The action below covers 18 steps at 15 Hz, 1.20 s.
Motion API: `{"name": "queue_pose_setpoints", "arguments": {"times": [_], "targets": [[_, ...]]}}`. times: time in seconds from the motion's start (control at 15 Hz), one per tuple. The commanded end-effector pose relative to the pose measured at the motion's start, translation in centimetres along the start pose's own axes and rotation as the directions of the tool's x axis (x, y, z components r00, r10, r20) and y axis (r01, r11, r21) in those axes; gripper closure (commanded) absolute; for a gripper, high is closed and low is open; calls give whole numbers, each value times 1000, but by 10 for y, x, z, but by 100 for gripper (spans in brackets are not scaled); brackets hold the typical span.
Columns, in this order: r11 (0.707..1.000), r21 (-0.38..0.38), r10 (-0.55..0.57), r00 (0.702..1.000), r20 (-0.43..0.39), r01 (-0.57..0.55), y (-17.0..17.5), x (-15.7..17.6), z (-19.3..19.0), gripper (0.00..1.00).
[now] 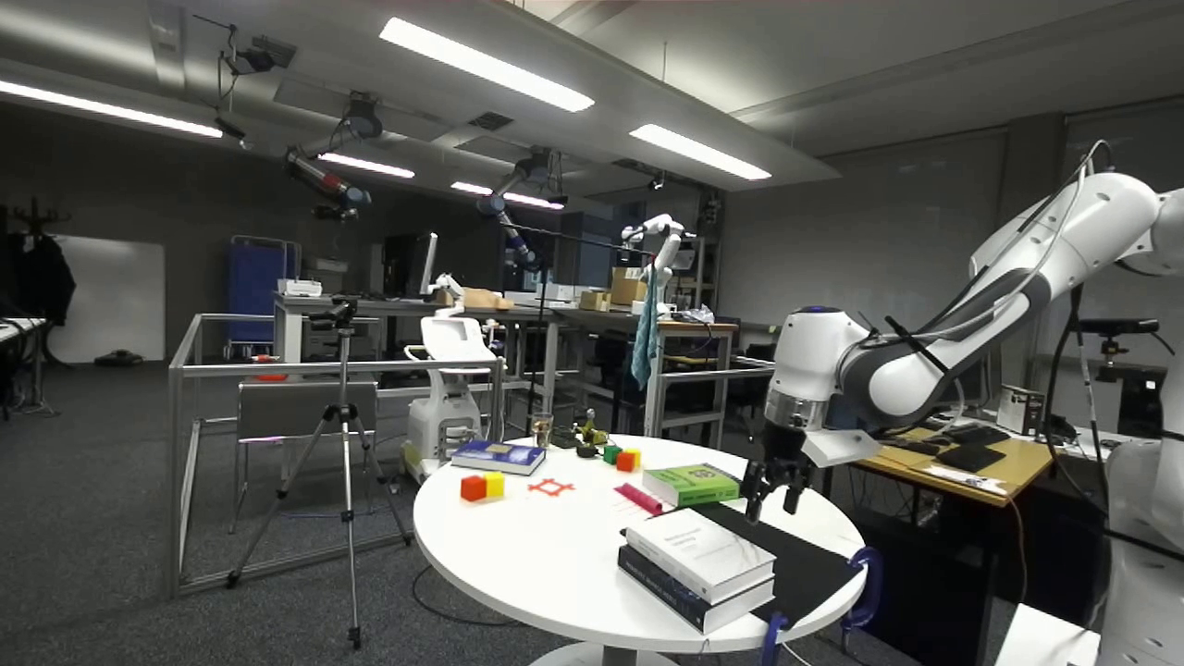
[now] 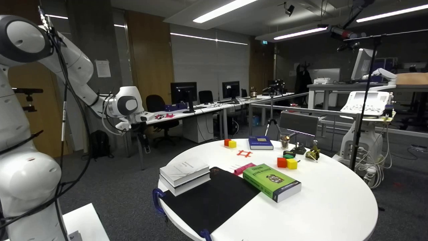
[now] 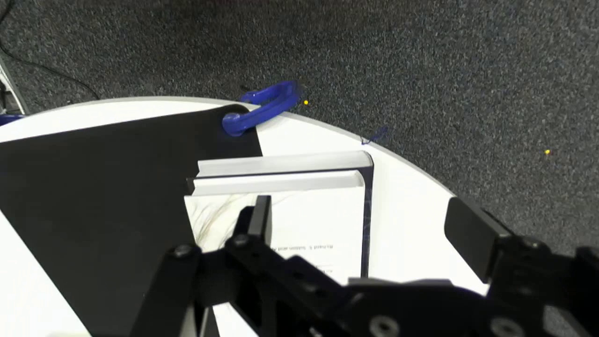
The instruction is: Push the white book backwards slightly
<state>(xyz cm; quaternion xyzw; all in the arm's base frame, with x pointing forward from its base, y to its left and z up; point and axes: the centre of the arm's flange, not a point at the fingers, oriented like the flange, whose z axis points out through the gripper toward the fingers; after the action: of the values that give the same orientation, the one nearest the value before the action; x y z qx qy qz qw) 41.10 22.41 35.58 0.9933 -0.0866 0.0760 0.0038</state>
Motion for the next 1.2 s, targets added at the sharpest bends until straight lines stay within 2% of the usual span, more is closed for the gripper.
{"name": "queue_pose_setpoints", "arguments": {"times": [0.0,0.27,0.4,0.47,0.53,1.13], "targets": [[999,-25,-37,993,-110,35,22,-3,-25,0],[992,-62,-114,982,-149,106,36,-2,-32,0],[993,-58,-108,983,-149,100,39,-3,-36,0],[995,-34,-92,988,-122,89,40,-4,-40,0],[995,-56,-86,990,-109,80,28,4,-29,0],[996,-47,-83,991,-108,79,30,2,-32,0]]}}
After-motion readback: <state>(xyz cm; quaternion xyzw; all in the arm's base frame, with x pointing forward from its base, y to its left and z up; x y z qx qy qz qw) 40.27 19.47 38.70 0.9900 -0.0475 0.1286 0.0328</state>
